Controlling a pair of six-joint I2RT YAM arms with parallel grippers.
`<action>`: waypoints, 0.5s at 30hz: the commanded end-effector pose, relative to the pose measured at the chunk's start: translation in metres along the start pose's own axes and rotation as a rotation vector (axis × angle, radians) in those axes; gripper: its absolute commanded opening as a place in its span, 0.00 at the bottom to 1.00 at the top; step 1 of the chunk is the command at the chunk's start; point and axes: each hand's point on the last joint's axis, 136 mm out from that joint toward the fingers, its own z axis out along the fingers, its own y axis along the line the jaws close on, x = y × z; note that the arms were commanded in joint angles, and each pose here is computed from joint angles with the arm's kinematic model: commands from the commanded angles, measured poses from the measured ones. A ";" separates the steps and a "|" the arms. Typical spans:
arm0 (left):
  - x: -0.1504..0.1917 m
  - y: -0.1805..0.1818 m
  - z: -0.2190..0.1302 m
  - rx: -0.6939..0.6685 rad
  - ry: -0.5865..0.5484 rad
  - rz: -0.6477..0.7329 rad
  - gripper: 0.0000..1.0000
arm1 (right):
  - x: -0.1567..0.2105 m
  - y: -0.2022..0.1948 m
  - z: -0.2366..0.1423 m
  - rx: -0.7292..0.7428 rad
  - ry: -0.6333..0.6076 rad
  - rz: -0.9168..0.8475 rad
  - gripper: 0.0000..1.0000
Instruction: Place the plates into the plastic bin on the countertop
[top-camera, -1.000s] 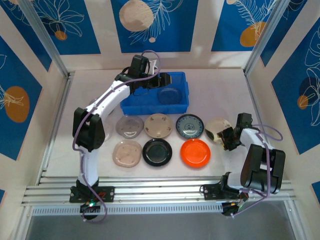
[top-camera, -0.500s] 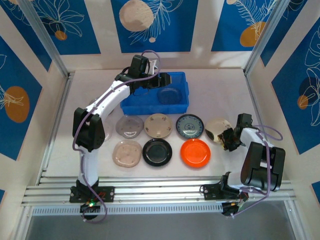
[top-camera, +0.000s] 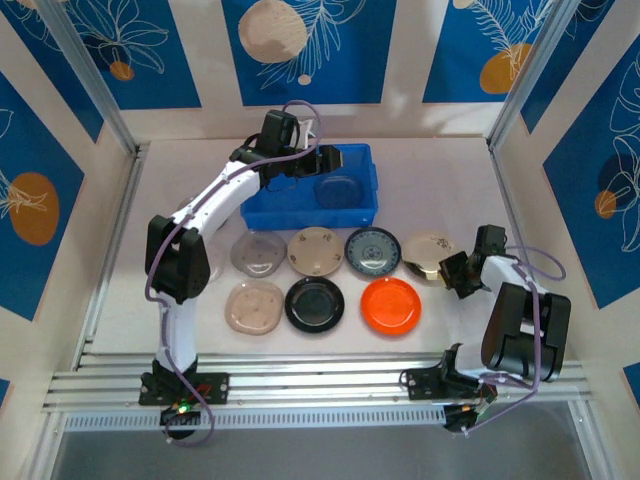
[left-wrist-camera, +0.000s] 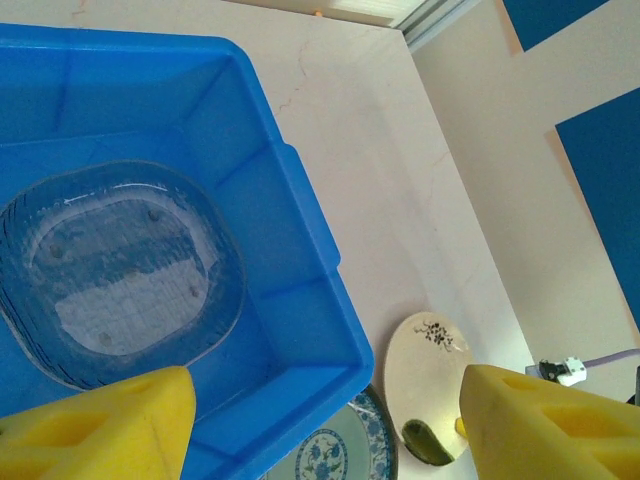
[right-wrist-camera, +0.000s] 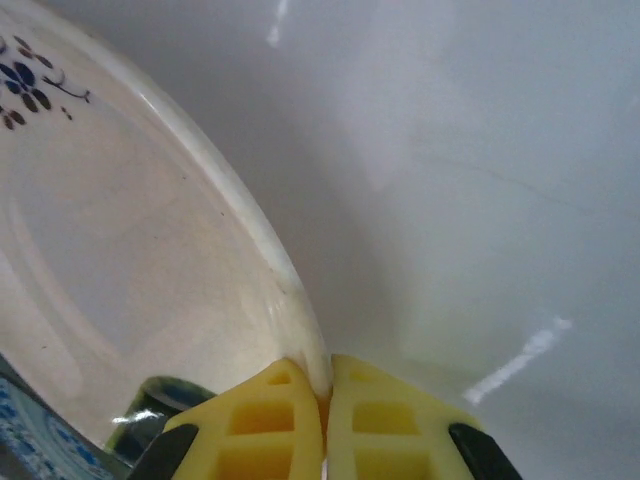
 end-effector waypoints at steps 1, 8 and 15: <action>0.005 0.009 0.004 -0.016 0.014 0.004 0.71 | -0.002 -0.012 0.003 0.035 -0.020 -0.004 0.00; 0.005 0.007 0.002 -0.013 0.012 0.008 0.71 | -0.022 -0.004 -0.034 -0.010 -0.137 0.007 0.00; 0.012 0.001 -0.008 0.005 0.013 0.015 0.70 | -0.037 0.033 -0.104 -0.133 -0.313 -0.056 0.00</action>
